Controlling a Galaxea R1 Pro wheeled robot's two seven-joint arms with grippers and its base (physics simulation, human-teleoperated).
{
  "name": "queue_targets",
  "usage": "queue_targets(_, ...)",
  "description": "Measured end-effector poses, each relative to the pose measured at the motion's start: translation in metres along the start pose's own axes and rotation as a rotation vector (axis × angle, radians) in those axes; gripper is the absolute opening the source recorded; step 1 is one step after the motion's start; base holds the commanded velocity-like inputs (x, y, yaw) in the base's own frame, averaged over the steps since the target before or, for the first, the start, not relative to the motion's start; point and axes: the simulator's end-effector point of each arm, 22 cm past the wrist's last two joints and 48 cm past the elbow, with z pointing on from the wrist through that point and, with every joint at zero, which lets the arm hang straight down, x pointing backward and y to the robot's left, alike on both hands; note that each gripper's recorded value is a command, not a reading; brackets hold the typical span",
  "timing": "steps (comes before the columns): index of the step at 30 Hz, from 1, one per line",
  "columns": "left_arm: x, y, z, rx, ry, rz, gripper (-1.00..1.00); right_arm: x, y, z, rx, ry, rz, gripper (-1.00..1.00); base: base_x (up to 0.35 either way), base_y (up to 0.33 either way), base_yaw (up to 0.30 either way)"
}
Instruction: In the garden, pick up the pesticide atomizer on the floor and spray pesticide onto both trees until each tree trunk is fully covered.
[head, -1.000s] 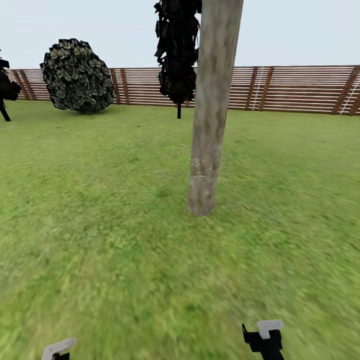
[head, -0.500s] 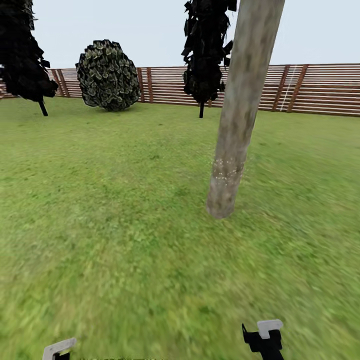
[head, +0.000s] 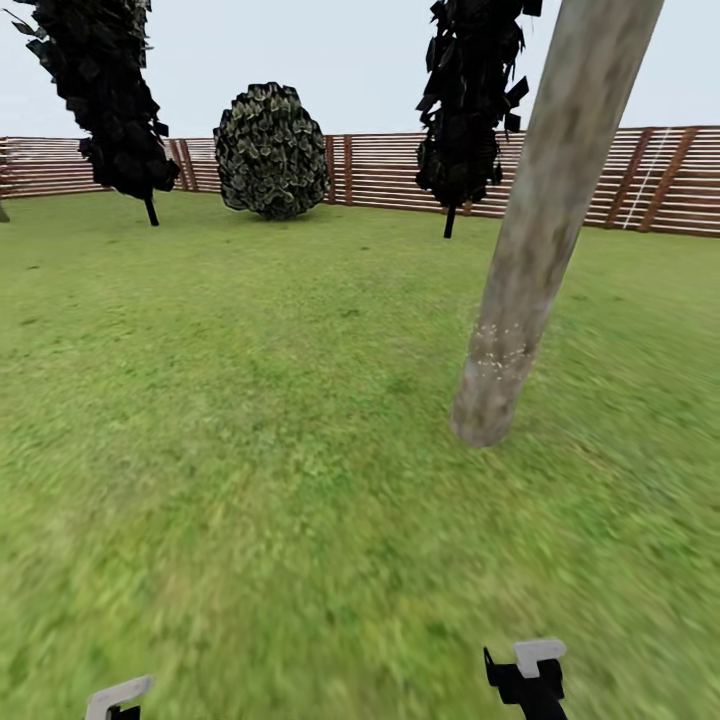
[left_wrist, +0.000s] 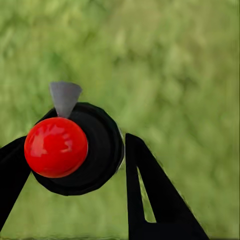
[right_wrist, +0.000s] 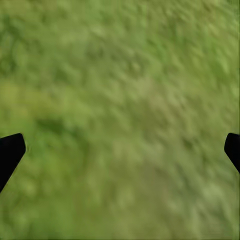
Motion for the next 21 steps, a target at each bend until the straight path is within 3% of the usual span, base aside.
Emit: queue_targets(21, -0.0002, 0.0016, 0.0001, -0.003, 0.0, 0.0, -1.0, 0.0, 0.0, 0.0, 0.0, 0.0, 0.0, 1.0, 0.0, 0.0, 0.282)
